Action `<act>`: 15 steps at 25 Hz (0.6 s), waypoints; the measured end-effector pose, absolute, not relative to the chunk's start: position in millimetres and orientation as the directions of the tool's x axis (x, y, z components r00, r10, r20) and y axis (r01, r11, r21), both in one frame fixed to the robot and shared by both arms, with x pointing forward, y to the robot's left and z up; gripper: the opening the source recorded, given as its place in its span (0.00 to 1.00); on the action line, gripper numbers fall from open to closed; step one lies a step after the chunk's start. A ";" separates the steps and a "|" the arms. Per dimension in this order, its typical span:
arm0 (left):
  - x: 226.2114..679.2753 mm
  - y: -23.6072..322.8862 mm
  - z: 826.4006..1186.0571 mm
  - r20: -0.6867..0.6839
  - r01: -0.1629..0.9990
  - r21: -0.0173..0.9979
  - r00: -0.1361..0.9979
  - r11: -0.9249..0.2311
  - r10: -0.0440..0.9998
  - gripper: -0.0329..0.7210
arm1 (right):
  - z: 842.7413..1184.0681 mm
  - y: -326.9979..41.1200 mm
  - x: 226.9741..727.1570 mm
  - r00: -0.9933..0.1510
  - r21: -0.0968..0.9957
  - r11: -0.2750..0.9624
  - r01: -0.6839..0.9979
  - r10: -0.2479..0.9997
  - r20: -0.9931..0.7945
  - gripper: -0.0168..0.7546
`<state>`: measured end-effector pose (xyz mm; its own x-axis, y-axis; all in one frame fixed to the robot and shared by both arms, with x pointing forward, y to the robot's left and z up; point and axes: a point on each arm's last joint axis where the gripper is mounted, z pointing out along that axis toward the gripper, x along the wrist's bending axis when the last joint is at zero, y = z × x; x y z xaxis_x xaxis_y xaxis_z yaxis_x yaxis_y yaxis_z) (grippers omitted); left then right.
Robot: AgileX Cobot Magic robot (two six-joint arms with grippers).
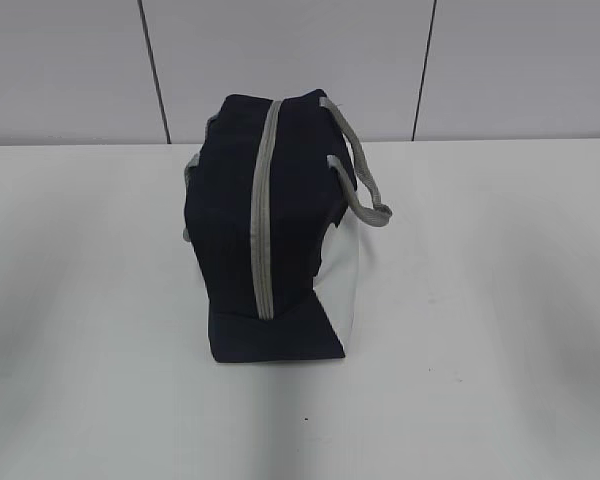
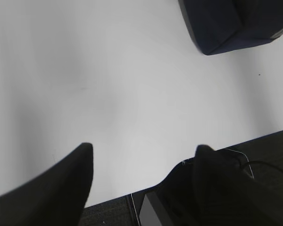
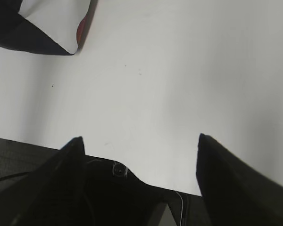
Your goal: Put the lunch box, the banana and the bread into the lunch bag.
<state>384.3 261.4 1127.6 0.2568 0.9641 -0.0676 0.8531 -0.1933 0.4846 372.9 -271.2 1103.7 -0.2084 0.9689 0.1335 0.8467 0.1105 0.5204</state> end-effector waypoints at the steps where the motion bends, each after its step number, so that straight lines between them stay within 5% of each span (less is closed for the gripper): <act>1: 376.1 263.9 1125.2 -0.064 0.850 0.492 0.249 -0.186 0.966 0.65 | 1103.3 -272.7 364.5 -0.191 0.535 0.092 0.840 0.973 0.133 0.72; 9: 309.8 280.4 1085.7 -0.077 0.826 0.549 0.202 -0.128 0.976 0.65 | 1106.4 -285.4 285.7 -0.108 0.722 -0.012 0.691 0.987 0.120 0.72; 15: 273.8 290.6 1062.0 -0.057 0.763 0.635 0.200 -0.119 0.978 0.65 | 1080.9 -293.3 239.7 -0.085 0.759 -0.007 0.651 0.993 0.082 0.72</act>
